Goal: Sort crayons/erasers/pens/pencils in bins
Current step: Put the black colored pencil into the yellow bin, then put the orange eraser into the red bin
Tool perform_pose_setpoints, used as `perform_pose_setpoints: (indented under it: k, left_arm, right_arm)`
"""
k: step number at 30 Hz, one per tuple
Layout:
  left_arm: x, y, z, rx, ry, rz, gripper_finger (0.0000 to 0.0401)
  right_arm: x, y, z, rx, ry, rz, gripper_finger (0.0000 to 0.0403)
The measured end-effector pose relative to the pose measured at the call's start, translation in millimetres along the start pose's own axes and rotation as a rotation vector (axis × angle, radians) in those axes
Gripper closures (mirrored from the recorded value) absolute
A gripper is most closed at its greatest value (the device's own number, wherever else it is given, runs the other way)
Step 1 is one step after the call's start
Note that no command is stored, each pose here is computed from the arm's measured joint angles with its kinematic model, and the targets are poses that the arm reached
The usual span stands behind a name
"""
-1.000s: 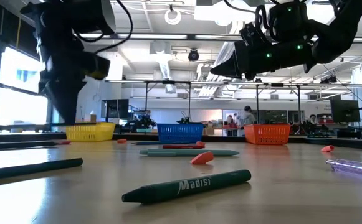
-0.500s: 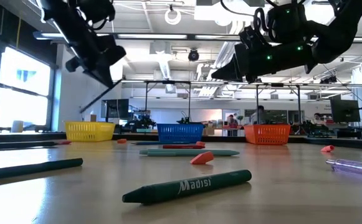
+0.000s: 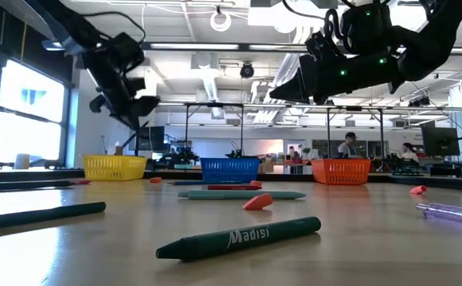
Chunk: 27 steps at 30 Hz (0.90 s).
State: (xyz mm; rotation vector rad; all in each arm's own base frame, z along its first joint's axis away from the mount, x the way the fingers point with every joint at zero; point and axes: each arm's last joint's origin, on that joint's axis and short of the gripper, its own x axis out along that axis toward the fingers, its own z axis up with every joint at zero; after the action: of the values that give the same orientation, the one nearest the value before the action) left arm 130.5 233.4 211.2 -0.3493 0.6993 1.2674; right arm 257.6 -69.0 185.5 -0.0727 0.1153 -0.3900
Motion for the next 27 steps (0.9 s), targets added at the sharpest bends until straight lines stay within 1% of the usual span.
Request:
perform_pose_setpoints:
  k: [4, 7, 15, 19, 23, 25, 27]
  left_arm:
    - [19.3, 8.6, -4.0, -0.027, 0.034, 0.007, 0.04]
    - [27.3, 14.2, -6.7, -0.032, 0.056, 0.022, 0.04]
    - [29.1, 12.8, -10.2, -0.015, 0.088, 0.0, 0.04]
    - [18.3, 9.4, -8.8, 0.023, 0.086, -0.016, 0.0394]
    - [-5.2, 3.0, -6.9, 0.093, 0.077, -0.057, 0.0388]
    - [-20.3, -1.4, -7.0, 0.125, 0.072, -0.114, 0.039]
    - [-36.1, -8.3, -7.2, 0.149, 0.059, -0.2, 0.0395]
  right_arm:
    - [0.1, 0.0, 0.1, 0.0, 0.0, 0.0, 0.0403]
    - [0.1, 0.0, 0.1, 0.0, 0.0, 0.0, 0.0403]
    - [0.1, 0.0, 0.0, 0.0, 0.0, 0.0, 0.0403]
    - [0.1, 0.0, -0.5, -0.001, 0.006, 0.0, 0.0403]
    - [0.1, 0.0, -0.6, -0.001, 0.007, 0.001, 0.0403]
    - [0.1, 0.0, -0.6, -0.001, 0.007, 0.001, 0.0403]
    - [0.1, 0.1, -0.6, -0.001, 0.007, 0.001, 0.0403]
